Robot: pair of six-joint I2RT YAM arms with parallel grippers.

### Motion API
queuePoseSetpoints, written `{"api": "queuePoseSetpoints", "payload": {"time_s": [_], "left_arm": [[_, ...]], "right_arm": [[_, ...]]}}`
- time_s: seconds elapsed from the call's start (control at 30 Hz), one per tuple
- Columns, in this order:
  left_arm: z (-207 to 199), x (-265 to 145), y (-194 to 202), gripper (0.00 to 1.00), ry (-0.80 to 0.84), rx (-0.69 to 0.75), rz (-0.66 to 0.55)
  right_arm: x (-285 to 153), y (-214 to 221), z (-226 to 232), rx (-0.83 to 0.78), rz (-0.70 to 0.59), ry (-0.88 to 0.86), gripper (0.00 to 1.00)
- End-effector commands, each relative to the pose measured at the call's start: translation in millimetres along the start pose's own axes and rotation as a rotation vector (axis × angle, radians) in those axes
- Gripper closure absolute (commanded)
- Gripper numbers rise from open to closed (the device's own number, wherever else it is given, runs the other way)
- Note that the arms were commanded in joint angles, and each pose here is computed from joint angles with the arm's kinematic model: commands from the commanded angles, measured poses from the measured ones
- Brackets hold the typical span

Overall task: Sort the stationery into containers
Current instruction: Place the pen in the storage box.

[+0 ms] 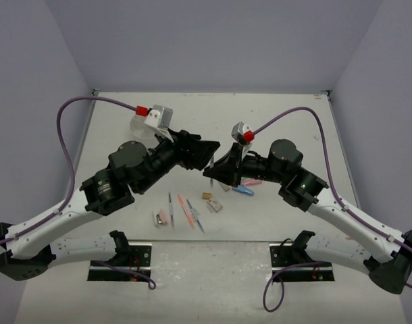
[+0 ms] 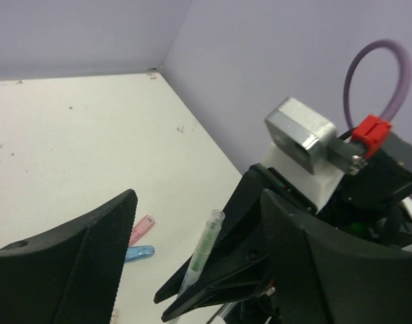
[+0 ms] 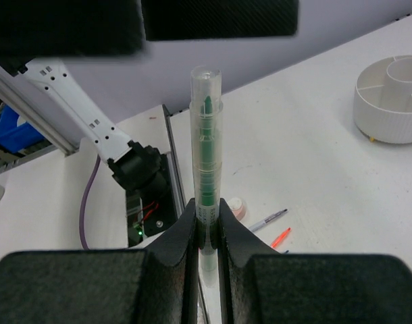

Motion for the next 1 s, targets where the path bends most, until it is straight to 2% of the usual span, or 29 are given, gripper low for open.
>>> {"api": "queuePoseSetpoints", "payload": {"time_s": [0.0, 0.23, 0.33, 0.47, 0.7, 0.73, 0.77, 0.87, 0.9, 0.93, 0.97], "left_arm": [[5, 13, 13, 0.30, 0.052, 0.048, 0.117], [3, 24, 26, 0.51, 0.195, 0.040, 0.220], [6, 25, 28, 0.76, 0.172, 0.042, 0.233], [10, 24, 30, 0.97, 0.140, 0.057, 0.257], [16, 26, 33, 1.00, 0.106, 0.094, 0.277], [18, 27, 34, 1.00, 0.095, 0.096, 0.274], [22, 28, 32, 1.00, 0.061, 0.104, 0.255], [41, 36, 25, 1.00, -0.094, 0.138, 0.194], [49, 41, 26, 1.00, -0.160, 0.147, 0.184], [54, 42, 28, 1.00, -0.192, 0.147, 0.195], [71, 48, 23, 1.00, -0.299, 0.137, 0.184]], "right_arm": [[-4, -7, 7, -0.070, -0.015, -0.033, 1.00], [-9, -5, 4, -0.074, 0.009, 0.011, 1.00], [-9, -2, 0, -0.071, 0.018, 0.046, 1.00], [-8, 0, -6, -0.071, 0.027, 0.104, 1.00], [-6, -1, -13, -0.060, 0.023, 0.162, 0.99], [-6, 0, -14, -0.059, 0.024, 0.167, 0.88], [-6, 0, -15, -0.060, 0.024, 0.173, 0.55], [-9, 3, -19, -0.039, 0.033, 0.239, 0.07], [-11, 4, -22, -0.033, 0.034, 0.270, 0.01], [-12, 6, -24, -0.030, 0.038, 0.302, 0.01], [-18, 6, -28, -0.023, 0.036, 0.359, 0.01]]}}
Point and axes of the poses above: each gripper's point midway between its finger pads, its own x axis out along the fingers, its own z axis along the line the jaws close on, y = z × x, the point moved 8 cm from there along -x, back along the fingers, and after that the axes turned 3 degrees about -x, right-handed, at the moved point
